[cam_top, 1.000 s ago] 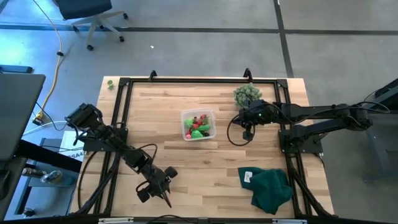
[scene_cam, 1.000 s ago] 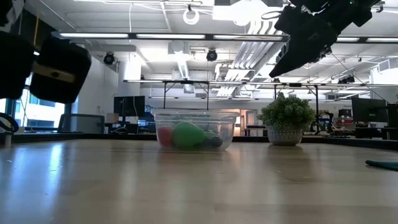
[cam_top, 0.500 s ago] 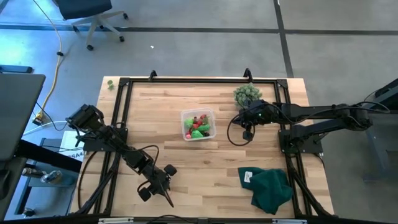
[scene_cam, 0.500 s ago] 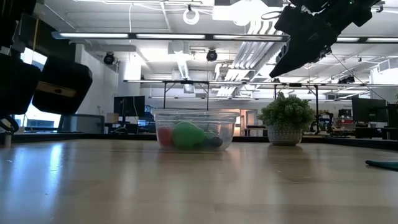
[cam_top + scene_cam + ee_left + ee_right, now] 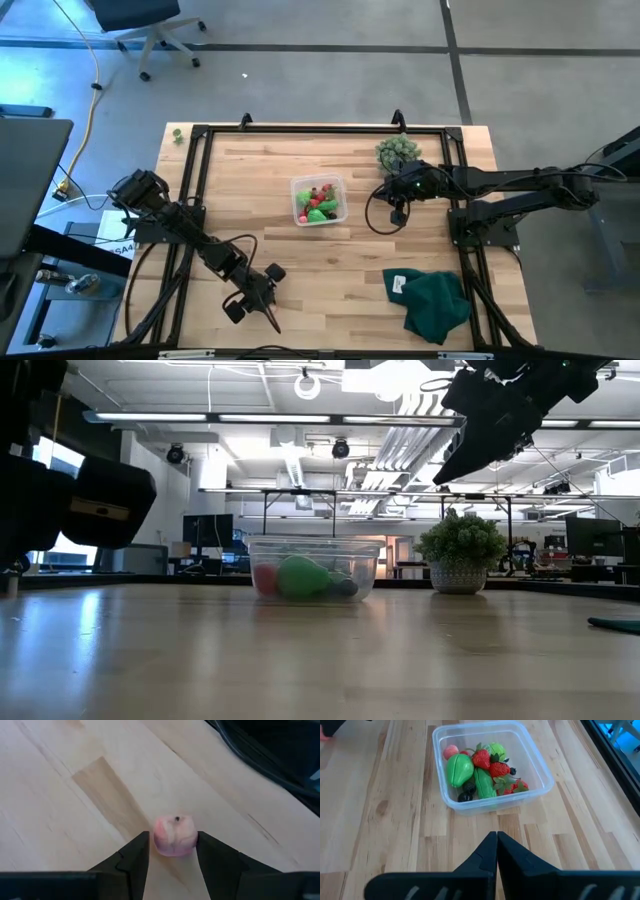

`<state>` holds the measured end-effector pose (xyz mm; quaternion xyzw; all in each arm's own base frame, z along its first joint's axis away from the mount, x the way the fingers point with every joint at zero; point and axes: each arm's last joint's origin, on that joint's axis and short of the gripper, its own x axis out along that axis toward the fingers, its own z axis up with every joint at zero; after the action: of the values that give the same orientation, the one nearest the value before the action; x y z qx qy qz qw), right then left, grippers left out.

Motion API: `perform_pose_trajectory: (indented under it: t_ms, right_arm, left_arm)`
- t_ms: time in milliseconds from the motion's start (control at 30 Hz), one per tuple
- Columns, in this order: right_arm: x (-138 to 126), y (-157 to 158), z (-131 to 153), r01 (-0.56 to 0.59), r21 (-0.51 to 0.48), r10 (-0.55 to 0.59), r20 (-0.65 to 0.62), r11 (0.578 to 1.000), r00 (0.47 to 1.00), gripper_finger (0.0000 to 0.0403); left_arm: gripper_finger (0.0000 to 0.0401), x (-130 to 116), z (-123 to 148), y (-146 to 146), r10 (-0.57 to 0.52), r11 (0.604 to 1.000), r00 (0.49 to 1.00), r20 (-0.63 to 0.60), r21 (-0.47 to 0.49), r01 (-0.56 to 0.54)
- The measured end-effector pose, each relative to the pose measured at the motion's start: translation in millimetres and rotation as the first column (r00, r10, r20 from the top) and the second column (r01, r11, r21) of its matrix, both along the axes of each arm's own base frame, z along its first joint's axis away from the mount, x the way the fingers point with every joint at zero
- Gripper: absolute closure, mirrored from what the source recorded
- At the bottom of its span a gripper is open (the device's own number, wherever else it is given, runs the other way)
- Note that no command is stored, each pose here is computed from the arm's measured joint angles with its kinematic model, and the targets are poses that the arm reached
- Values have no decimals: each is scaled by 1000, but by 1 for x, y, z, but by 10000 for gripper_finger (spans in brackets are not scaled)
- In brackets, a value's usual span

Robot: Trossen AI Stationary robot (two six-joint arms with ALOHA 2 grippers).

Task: Pick and placing Produce into tupperware
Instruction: Put the pink peach into the transparent bin

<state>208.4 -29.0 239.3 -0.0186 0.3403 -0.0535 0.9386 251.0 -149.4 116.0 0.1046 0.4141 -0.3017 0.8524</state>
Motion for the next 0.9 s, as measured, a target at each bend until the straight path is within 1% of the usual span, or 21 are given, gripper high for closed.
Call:
perform_pose_trajectory:
  t_ms: [167,400,533,733,900]
  right_arm:
    - [0,0,0,0,0,0,0,1000,1000,401]
    - [0,0,0,0,0,0,0,1000,1000,401]
    - [0,0,0,0,0,0,0,1000,1000,401]
    - [0,0,0,0,0,0,0,1000,1000,401]
    - [0,0,0,0,0,0,0,1000,1000,401]
  left_arm:
    - [249,1,1,0,-33,999,999,41,30,32]
    - [249,1,1,0,-56,998,997,53,45,54]
    - [249,1,1,0,-95,994,993,75,69,90]
    - [249,4,4,-2,-111,993,986,126,62,103]
    - [249,4,4,-2,-110,993,986,127,61,103]
